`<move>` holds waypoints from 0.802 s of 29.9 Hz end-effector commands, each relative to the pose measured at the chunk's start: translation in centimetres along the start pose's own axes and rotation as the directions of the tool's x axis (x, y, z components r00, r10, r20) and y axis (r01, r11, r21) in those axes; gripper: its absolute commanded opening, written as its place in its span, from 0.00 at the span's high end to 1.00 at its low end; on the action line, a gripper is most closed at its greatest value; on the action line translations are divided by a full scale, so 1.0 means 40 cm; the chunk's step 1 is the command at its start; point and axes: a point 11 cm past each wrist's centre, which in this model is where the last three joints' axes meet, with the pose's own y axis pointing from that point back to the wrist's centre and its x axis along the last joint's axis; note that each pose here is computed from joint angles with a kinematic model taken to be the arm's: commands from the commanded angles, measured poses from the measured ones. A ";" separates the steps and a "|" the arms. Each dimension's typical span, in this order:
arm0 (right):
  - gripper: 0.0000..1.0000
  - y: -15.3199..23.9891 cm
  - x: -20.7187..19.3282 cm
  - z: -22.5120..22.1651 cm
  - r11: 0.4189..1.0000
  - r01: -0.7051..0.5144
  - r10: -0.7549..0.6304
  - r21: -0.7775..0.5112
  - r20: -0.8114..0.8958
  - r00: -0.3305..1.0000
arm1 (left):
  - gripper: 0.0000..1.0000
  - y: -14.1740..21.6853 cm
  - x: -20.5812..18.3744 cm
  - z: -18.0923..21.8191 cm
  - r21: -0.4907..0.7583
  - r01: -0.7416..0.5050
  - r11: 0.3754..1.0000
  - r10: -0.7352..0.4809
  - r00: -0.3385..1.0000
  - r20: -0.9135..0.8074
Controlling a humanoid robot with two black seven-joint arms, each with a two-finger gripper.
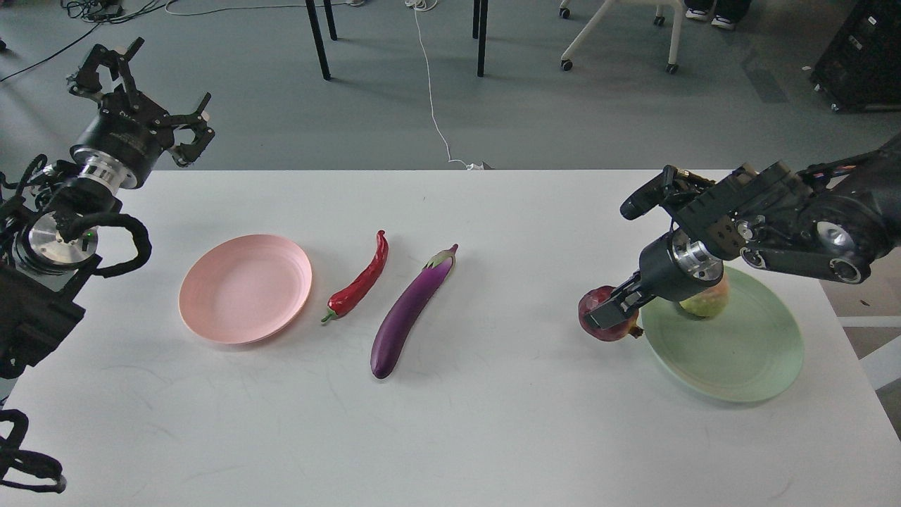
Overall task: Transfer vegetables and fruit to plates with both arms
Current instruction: 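Grasp the red fruit with the right gripper and lift it, then place the red fruit on the green plate beside the peach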
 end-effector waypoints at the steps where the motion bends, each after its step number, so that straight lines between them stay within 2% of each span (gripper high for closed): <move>1: 0.61 0.054 -0.030 0.037 1.000 -0.016 0.017 -0.027 0.023 1.000 | 0.02 0.000 0.000 0.000 0.001 0.000 1.000 0.000 1.000 0.000; 7: 0.60 0.093 -0.162 0.103 0.993 0.070 -0.069 -0.092 0.009 0.998 | 0.02 0.000 0.000 0.000 0.001 0.000 1.000 0.000 1.000 0.002; 12: 0.57 0.095 -0.222 0.126 0.991 0.092 -0.087 -0.096 0.055 0.995 | 0.02 -0.002 -0.004 -0.007 0.005 0.003 1.000 -0.003 1.000 -0.002; 17: 0.30 0.074 -0.258 0.148 0.986 0.110 -0.101 -0.125 0.080 0.992 | 0.02 -0.004 -0.009 -0.008 0.008 0.008 1.000 -0.008 1.000 -0.003; 21: 0.21 0.069 -0.262 0.153 0.983 0.109 -0.097 -0.146 0.084 0.992 | 0.02 -0.003 -0.009 -0.007 0.012 0.009 1.000 -0.009 1.000 -0.001; 24: 0.09 0.071 -0.247 0.151 0.985 0.087 -0.076 -0.147 0.082 0.994 | 0.02 -0.002 -0.006 -0.006 0.015 0.006 1.000 -0.006 1.000 0.002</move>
